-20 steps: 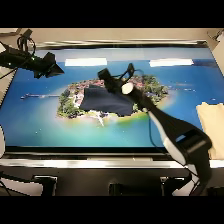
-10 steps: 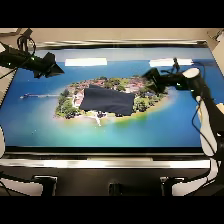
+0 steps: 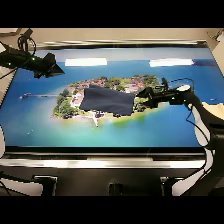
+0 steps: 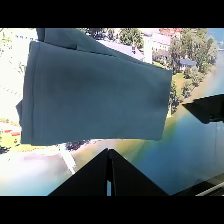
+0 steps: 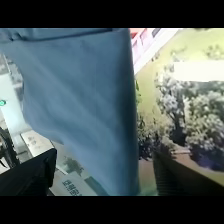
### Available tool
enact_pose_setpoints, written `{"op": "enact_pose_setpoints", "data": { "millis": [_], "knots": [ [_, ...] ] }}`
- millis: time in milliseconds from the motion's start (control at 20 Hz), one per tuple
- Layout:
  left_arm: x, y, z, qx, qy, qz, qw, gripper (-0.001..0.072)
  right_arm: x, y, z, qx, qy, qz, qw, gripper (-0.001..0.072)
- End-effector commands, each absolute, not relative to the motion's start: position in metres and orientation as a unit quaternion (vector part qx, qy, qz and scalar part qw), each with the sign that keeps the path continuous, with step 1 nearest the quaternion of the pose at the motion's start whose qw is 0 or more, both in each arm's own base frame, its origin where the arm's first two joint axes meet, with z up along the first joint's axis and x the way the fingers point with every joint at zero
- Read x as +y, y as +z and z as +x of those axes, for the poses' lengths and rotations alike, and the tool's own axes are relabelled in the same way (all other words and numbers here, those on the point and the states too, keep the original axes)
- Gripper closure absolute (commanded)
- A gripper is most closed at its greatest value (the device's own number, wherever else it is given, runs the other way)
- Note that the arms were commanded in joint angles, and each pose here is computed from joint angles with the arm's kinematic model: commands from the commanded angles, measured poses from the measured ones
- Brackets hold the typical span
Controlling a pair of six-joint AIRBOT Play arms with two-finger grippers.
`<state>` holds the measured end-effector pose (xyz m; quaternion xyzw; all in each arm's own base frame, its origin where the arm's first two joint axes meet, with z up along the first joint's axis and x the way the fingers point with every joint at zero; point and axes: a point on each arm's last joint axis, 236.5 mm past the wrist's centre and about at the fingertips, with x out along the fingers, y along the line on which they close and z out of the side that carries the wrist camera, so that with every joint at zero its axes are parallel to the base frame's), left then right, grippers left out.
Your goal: Fold the clothes and pants, and hang the long-sleeved shirts on hangers.
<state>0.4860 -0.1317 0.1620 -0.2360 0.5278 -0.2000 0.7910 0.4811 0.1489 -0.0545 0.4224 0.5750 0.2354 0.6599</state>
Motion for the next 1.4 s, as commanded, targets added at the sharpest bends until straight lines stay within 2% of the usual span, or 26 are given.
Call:
{"op": "enact_pose_setpoints", "data": {
  "millis": [0, 350, 400, 450, 500, 550, 650, 900, 1100, 1350],
  "knots": [
    [-0.132, 0.162, 0.486, 0.528, -0.199, -0.238, 0.790, 0.0692, 0.171, -0.075, 0.477, 0.583, 0.245, 0.409, 0.657, 0.0008],
    [-0.132, 0.161, 0.486, 0.529, -0.199, -0.238, 0.790, 0.0692, 0.210, -0.089, 0.477, 0.585, 0.247, 0.396, 0.664, 0.0044],
    [-0.132, 0.161, 0.486, 0.529, -0.199, -0.238, 0.790, 0.0692, 0.215, -0.091, 0.479, 0.582, 0.245, 0.392, 0.669, 0.0073],
    [-0.132, 0.161, 0.486, 0.529, -0.199, -0.238, 0.790, 0.0692, 0.219, -0.092, 0.482, 0.578, 0.242, 0.389, 0.676, 0.0210],
    [-0.132, 0.161, 0.486, 0.529, -0.199, -0.238, 0.790, 0.0692, 0.222, -0.092, 0.486, 0.571, 0.237, 0.390, 0.682, 0.0387],
    [-0.132, 0.161, 0.486, 0.529, -0.199, -0.238, 0.790, 0.0692, 0.224, -0.088, 0.491, 0.562, 0.235, 0.401, 0.684, 0.0666],
    [-0.132, 0.161, 0.486, 0.529, -0.199, -0.238, 0.790, 0.0692, 0.226, -0.066, 0.508, 0.532, 0.239, 0.433, 0.687, 0.0689],
    [-0.132, 0.161, 0.486, 0.529, -0.201, -0.235, 0.791, 0.0692, 0.193, 0.033, 0.574, 0.426, 0.228, 0.467, 0.741, 0.0691],
    [-0.134, 0.160, 0.481, 0.538, -0.205, -0.234, 0.784, 0.0692, 0.113, 0.120, 0.626, 0.329, 0.192, 0.474, 0.794, 0.0692],
    [-0.137, 0.159, 0.471, 0.553, -0.213, -0.232, 0.771, 0.0692, -0.030, 0.181, 0.643, 0.244, 0.096, 0.471, 0.842, 0.0692]
  ]
}}
